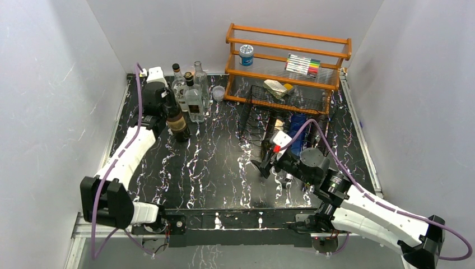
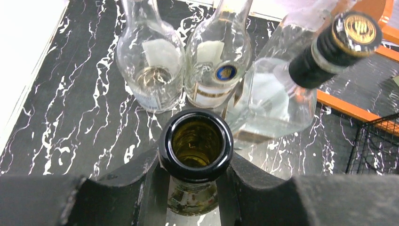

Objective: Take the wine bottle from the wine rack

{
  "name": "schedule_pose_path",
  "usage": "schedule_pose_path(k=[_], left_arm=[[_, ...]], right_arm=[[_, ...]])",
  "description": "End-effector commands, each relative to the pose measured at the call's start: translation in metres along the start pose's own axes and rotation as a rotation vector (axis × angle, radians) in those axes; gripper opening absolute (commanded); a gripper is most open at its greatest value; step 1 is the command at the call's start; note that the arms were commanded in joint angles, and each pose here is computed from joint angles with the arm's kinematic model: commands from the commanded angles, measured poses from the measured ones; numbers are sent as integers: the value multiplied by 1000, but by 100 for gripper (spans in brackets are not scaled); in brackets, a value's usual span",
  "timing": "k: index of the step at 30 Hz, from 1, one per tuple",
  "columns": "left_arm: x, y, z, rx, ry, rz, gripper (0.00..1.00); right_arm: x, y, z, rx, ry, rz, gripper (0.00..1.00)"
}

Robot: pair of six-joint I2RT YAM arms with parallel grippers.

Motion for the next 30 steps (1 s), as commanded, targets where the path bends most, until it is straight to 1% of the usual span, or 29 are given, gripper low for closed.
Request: schedule_pose_path(k=[1,5,11,14,16,19,21,23,28,30], left_arm=[[-10,-20,-61,49,-214,82,0],[-31,-17,-61,28,-207,42,0],[-51,-17,-60,4,-209,38,0],[-58,-18,-56,-7,-189,37,0],[-61,-18,-52,-12,-172,41,0],[-64,-18,-46,-17,-148,48,17],[-63,-19,-44,-20,-137,64,32],[-61,-18,-42,-21,-130,71,47],[-50,-15,-38,-14,-114,83,81],[-45,-14,-35,-10,-92,84,87]], right_arm=[[7,-11,-15,-60,22,93,98],[9,-12,-17,-99,57,104,98],[5,-9,-12,-193,76,143,98],[2,-9,-8,-238,115,176,98],[0,-10,-7,-233,155,180,98],[-3,-14,-1,-207,231,228,98],[-4,-17,0,-209,255,263,98],[-6,-17,-2,-239,262,284,98],[-10,-18,1,-349,298,375,98],[-11,-19,4,-373,324,422,98]])
Point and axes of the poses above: each gripper's point midway between its finger pads, its own x axis back along the fingers, its own y axis along the line the jaws close on, z = x × y, the point moved 9 cm from there along x, back along the fingers, and after that the axes turned 10 degrees about x, right-handed, at the moved point
